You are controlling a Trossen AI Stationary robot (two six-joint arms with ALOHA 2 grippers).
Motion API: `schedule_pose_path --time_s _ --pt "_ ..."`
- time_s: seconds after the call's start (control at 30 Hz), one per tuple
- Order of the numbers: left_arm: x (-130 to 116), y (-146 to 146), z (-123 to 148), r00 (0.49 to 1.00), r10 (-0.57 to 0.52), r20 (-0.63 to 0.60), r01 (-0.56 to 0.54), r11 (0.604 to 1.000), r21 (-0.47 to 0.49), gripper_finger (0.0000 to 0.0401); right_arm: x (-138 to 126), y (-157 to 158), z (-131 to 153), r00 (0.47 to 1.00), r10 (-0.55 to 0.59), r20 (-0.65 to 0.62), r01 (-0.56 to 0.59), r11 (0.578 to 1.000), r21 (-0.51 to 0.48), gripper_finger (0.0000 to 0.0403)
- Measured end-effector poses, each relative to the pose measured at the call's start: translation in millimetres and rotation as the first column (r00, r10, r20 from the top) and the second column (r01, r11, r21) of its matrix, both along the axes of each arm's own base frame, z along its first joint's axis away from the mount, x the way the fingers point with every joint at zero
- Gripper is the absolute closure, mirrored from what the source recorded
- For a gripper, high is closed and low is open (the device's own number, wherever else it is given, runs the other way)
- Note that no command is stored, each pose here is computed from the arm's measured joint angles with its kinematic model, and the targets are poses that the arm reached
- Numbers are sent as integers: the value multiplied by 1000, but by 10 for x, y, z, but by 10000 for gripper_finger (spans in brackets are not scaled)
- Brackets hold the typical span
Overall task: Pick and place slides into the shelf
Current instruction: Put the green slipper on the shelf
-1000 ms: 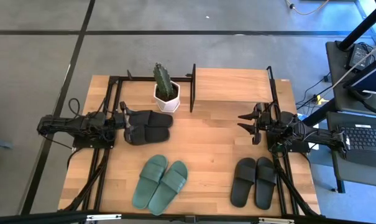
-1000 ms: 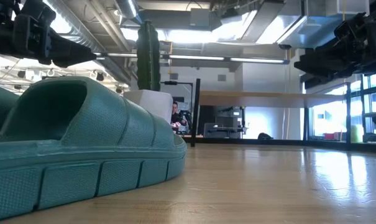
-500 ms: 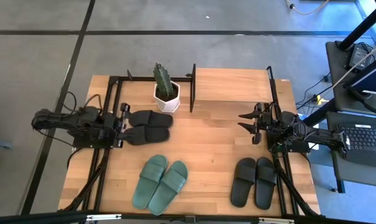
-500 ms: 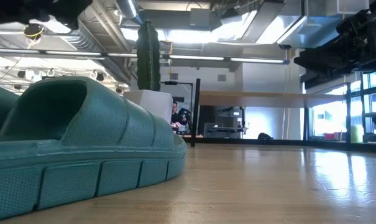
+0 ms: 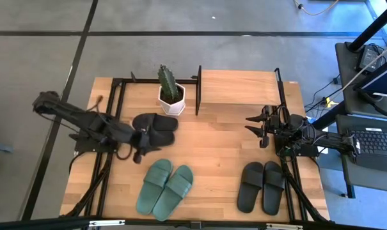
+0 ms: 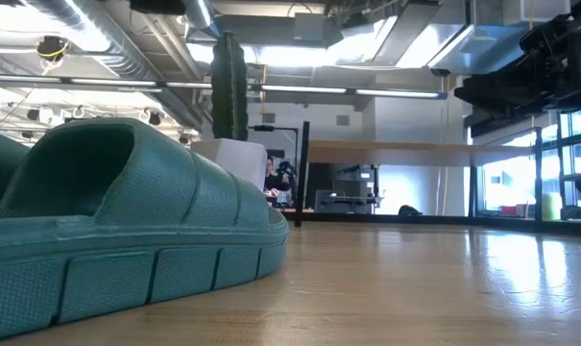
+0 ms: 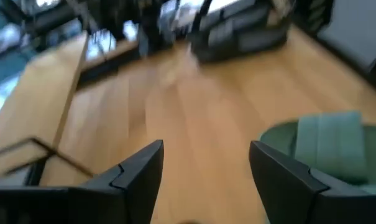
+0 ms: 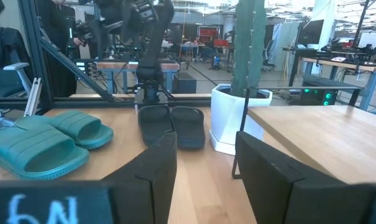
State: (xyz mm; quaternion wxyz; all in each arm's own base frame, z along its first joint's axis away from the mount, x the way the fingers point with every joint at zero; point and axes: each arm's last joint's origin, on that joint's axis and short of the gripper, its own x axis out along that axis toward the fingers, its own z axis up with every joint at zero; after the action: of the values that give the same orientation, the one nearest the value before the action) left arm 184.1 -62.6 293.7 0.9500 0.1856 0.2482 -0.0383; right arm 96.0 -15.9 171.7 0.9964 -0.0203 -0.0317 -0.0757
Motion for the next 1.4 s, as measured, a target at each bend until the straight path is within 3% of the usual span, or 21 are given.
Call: schedule_pose_path --time_s 0.1,0.5,0.63,0.8,0.9,1.07,1.4 --pt "109 -201 -15 997 34 -67 -32 999 26 172 0 0 0 1000 0 0 0 1000 0 238" --pt "452 -1073 -290 990 19 -139 -4 994 108 172 2 0 -43 999 1 -42 0 1000 20 238" --pt "514 -1269 -325 988 26 -150 -14 997 81 172 2 0 -43 999 4 -34 -2 997 73 238" --pt "572 -1455 -348 990 27 -139 -23 999 29 172 2 0 -43 1000 6 -27 -3 993 115 238" --pt "623 -1552 -444 988 21 -153 -14 999 49 172 2 0 -43 1000 6 -27 -3 993 114 238" --pt "723 -1665 -699 978 35 -204 -13 994 108 172 2 0 -43 1000 7 -27 -3 993 117 238" --pt "849 -1796 -1220 952 76 -296 -40 991 126 172 2 0 -43 1000 7 -28 -3 993 114 238"
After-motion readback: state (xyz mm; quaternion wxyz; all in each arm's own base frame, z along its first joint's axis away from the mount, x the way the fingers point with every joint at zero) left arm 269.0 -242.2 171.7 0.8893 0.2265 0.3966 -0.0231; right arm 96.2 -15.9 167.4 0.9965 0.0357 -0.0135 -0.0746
